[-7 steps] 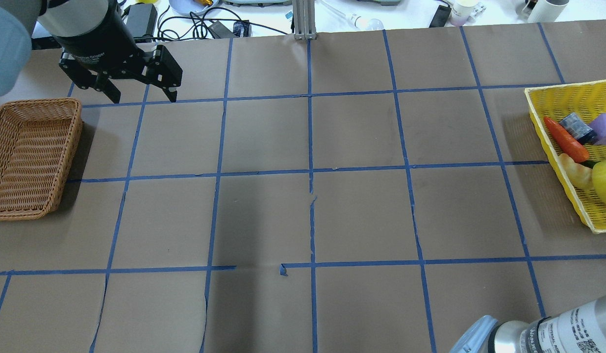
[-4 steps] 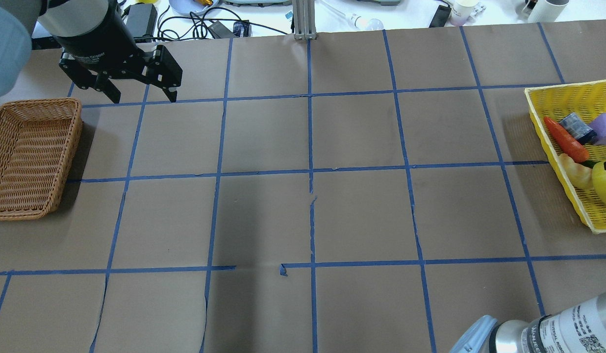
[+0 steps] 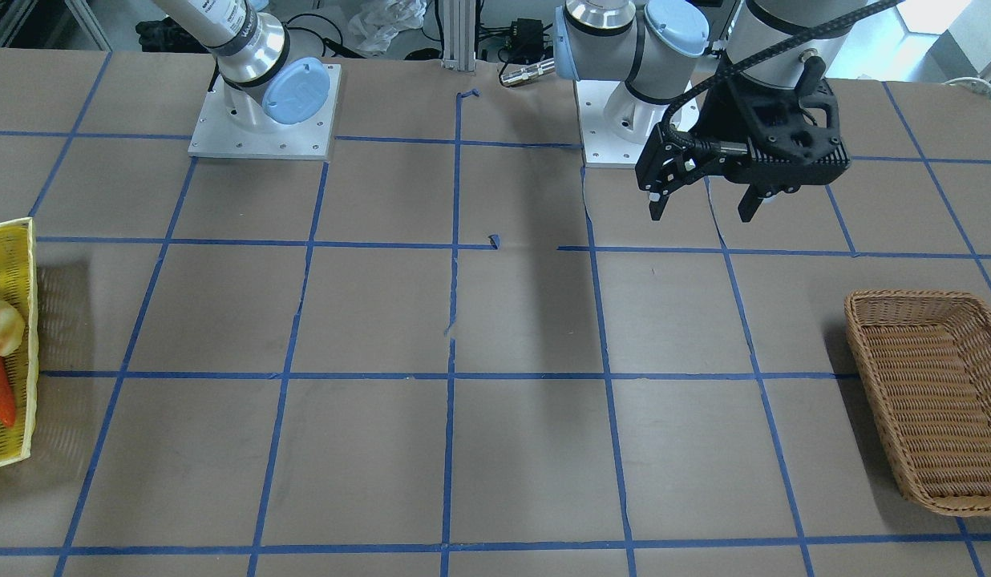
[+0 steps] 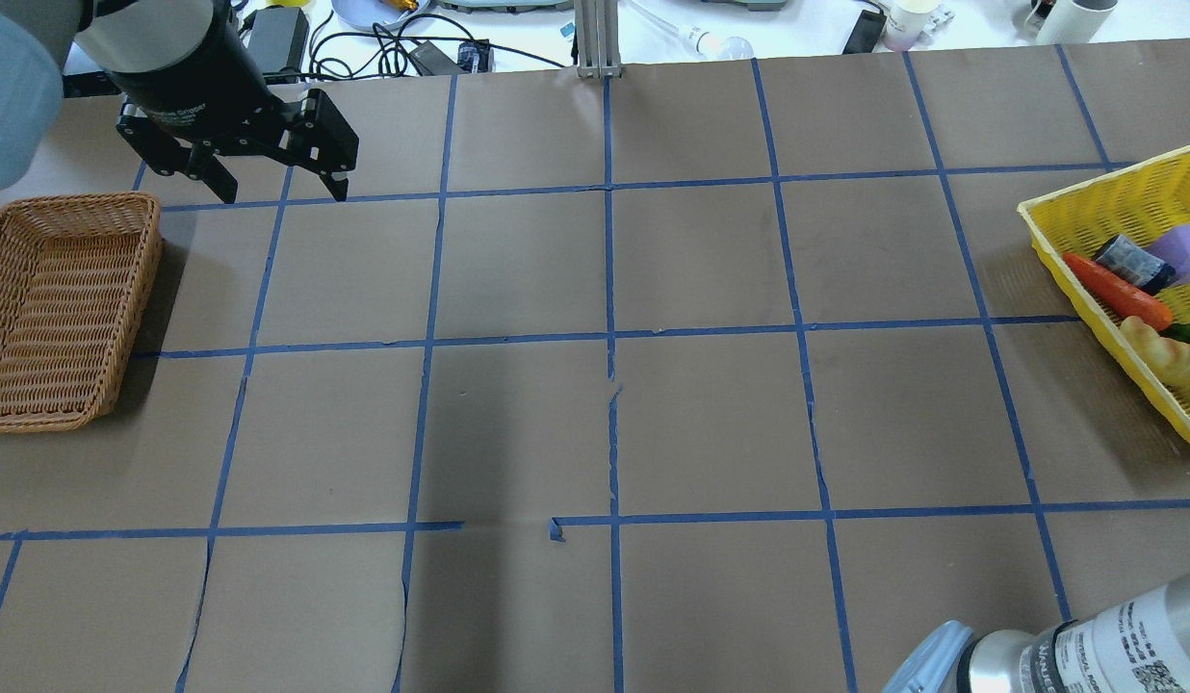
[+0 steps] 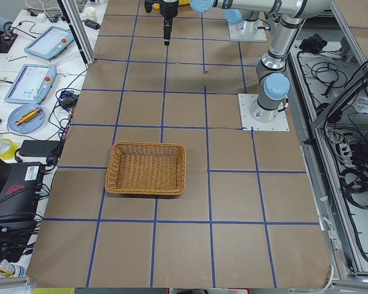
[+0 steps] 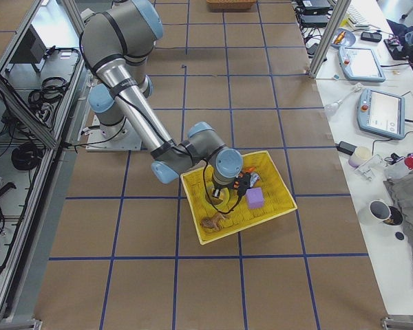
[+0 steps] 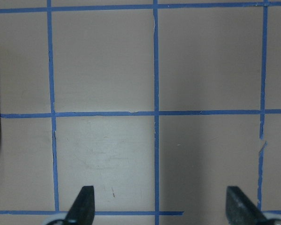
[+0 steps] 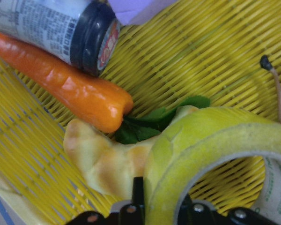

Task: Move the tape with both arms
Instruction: 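Move the right gripper over the yellow basket and lower onto the yellow tape roll, then close the right gripper on the tape roll and lift it out, then carry the tape roll to the table center and release it with the right gripper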

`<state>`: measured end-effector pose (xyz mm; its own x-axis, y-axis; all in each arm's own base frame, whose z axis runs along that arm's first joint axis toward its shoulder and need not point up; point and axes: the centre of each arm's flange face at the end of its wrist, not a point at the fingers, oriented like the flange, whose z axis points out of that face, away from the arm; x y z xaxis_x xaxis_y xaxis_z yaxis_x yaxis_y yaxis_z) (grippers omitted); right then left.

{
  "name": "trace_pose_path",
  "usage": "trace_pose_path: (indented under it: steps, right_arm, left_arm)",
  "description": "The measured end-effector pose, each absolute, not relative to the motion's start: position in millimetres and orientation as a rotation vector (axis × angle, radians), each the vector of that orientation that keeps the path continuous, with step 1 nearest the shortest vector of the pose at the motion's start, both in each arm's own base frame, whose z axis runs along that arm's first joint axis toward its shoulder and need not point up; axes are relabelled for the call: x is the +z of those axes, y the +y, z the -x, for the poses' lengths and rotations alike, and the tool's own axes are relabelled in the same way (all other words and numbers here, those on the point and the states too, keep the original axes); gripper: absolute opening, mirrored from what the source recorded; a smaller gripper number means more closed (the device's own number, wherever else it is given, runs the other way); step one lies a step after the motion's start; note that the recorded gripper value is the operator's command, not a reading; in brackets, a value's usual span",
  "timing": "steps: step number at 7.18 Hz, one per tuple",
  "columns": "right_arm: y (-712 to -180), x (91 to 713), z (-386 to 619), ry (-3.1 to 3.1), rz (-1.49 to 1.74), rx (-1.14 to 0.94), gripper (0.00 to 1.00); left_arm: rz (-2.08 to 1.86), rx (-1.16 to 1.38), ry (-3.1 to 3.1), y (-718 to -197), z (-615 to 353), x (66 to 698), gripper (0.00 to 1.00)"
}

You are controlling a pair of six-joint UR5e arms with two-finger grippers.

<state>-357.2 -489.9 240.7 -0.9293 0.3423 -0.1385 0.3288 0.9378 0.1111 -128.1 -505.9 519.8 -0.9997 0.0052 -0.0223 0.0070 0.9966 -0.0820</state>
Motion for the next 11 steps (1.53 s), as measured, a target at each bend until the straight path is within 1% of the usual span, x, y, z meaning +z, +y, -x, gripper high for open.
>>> trace_pose_path:
  steps: [3,4,5,6,8,10,11]
  right_arm:
    - [-506.5,315.1,302.4,3.054,-0.461,0.09,0.0]
    - [-516.5,341.1,265.9,3.052,-0.494,0.092,0.0]
    - [-537.7,360.8,201.3,3.054,-0.525,0.093,0.0]
    - [-561.7,368.2,115.1,3.061,-0.569,0.083,0.0]
    - [-590.9,355.4,-71.6,3.053,-0.687,-0.02,0.0]
    - [-603.4,307.3,-193.2,2.996,-0.799,-0.119,0.0]
    - [-605.7,278.9,-240.6,2.964,-0.87,-0.115,0.0]
  left_arm:
    - [-0.01,-0.128,3.117,-505.8,128.1,519.7,1.0]
    - [-0.01,-0.128,3.117,-505.9,128.2,519.8,1.0]
    - [-0.01,-0.128,3.118,-505.9,128.2,519.8,1.0]
    - [-0.01,-0.128,3.118,-505.9,128.2,519.8,1.0]
    - [-0.009,-0.128,3.117,-505.8,128.1,519.9,1.0]
    - [-0.009,-0.129,3.116,-505.7,127.9,520.0,1.0]
    - [-0.008,-0.131,3.116,-505.4,127.6,520.8,1.0]
